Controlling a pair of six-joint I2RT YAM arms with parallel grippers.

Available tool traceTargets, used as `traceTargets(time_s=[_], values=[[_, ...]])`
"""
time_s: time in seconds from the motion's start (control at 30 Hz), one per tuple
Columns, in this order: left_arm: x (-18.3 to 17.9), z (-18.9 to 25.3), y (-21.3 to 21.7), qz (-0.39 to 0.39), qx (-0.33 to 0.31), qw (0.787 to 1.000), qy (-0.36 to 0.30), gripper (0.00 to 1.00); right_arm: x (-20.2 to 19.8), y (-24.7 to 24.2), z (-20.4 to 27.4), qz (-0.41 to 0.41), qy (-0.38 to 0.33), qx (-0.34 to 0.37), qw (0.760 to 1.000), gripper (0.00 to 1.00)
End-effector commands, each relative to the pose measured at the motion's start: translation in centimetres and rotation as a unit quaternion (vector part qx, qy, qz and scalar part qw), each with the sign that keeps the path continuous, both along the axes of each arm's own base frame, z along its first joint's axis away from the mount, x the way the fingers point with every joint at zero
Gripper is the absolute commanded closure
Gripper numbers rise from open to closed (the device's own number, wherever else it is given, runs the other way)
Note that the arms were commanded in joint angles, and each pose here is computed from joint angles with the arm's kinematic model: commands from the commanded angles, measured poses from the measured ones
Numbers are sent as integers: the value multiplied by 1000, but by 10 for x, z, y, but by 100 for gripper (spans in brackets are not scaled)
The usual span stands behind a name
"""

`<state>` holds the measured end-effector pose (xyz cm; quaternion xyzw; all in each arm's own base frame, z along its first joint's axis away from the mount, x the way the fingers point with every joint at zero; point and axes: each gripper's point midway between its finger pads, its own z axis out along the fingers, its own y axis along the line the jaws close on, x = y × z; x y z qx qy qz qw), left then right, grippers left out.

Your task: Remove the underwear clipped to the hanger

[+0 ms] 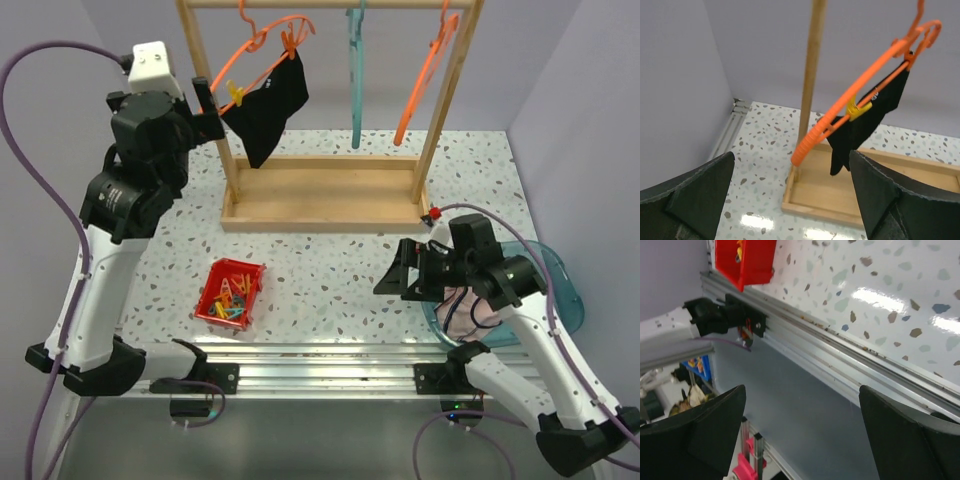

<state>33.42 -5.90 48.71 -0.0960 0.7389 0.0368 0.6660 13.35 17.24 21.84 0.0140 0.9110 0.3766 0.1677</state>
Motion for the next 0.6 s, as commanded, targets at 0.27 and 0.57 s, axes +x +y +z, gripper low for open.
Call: traceTargets(time_s=[0.27, 0.57], values=[[56, 39, -19, -166, -39, 984, -61, 0, -17, 22, 15, 123, -39, 12, 992, 1], [65, -8, -32, -234, -55, 971, -7, 13, -26, 18, -6, 131, -24, 5, 991, 2]])
